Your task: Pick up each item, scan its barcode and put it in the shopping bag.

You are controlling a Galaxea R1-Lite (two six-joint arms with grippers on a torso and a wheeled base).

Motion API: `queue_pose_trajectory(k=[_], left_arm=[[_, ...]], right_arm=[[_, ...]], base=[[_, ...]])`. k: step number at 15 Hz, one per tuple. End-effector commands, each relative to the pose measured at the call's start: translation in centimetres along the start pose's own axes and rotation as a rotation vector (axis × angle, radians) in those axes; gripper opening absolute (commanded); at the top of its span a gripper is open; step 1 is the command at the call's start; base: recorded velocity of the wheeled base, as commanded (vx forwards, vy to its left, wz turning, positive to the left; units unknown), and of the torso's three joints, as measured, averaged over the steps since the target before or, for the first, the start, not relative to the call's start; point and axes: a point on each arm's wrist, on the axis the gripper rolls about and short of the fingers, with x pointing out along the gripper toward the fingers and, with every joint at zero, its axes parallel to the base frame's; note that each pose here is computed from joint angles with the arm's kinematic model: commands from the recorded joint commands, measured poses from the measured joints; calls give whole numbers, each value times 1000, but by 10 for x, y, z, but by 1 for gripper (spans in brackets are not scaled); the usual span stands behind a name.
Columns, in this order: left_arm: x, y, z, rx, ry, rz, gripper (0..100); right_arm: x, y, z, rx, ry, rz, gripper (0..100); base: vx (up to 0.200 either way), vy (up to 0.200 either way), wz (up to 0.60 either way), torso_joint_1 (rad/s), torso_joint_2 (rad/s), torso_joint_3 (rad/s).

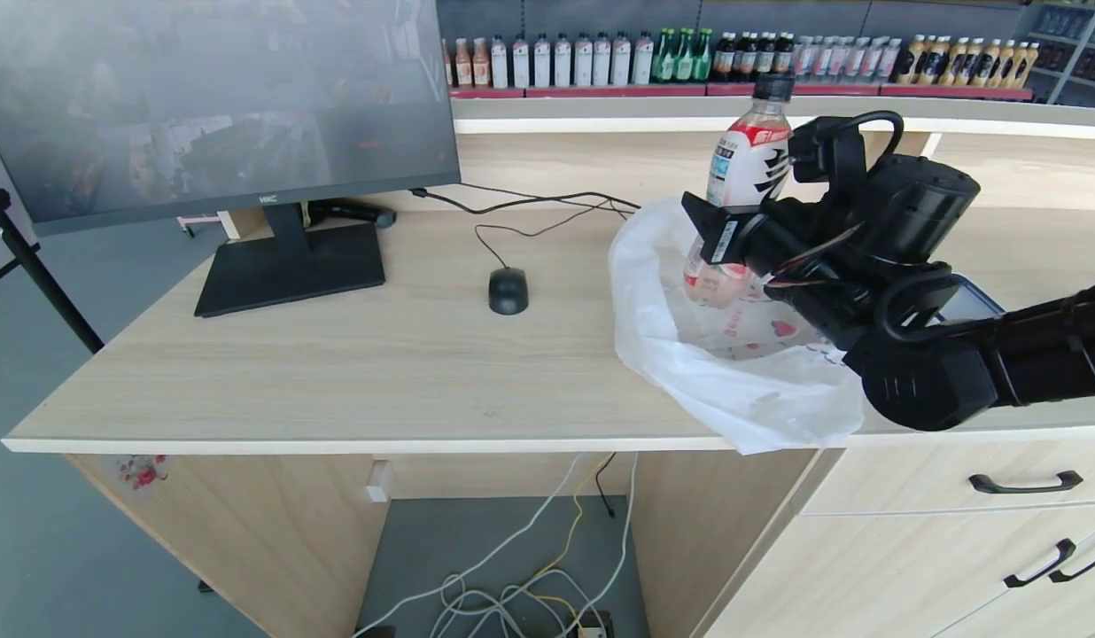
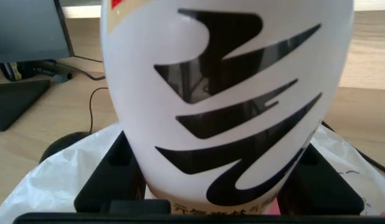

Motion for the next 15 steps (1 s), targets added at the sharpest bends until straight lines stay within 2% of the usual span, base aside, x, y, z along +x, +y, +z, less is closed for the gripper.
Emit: queue_pose_trajectory(k=[1,6,9,15], left_arm=[[0,0,0,0,-1,-1,100],[0,0,0,-1,-1,-1,100],[0,0,0,-1,-1,1,100],[0,0,0,-1,1,-1,100]], right_arm=[[5,-1,-15,-5,31,-5,0],[15,-3,-35,-11,52,2,0],[25,-2,-37,-20,16,-2,0],[25,-1,-48,-48,42,2,0]], base=[[0,0,0,0,0,0],[0,0,0,0,0,0],[0,0,0,0,0,0],[0,0,0,0,0,0]])
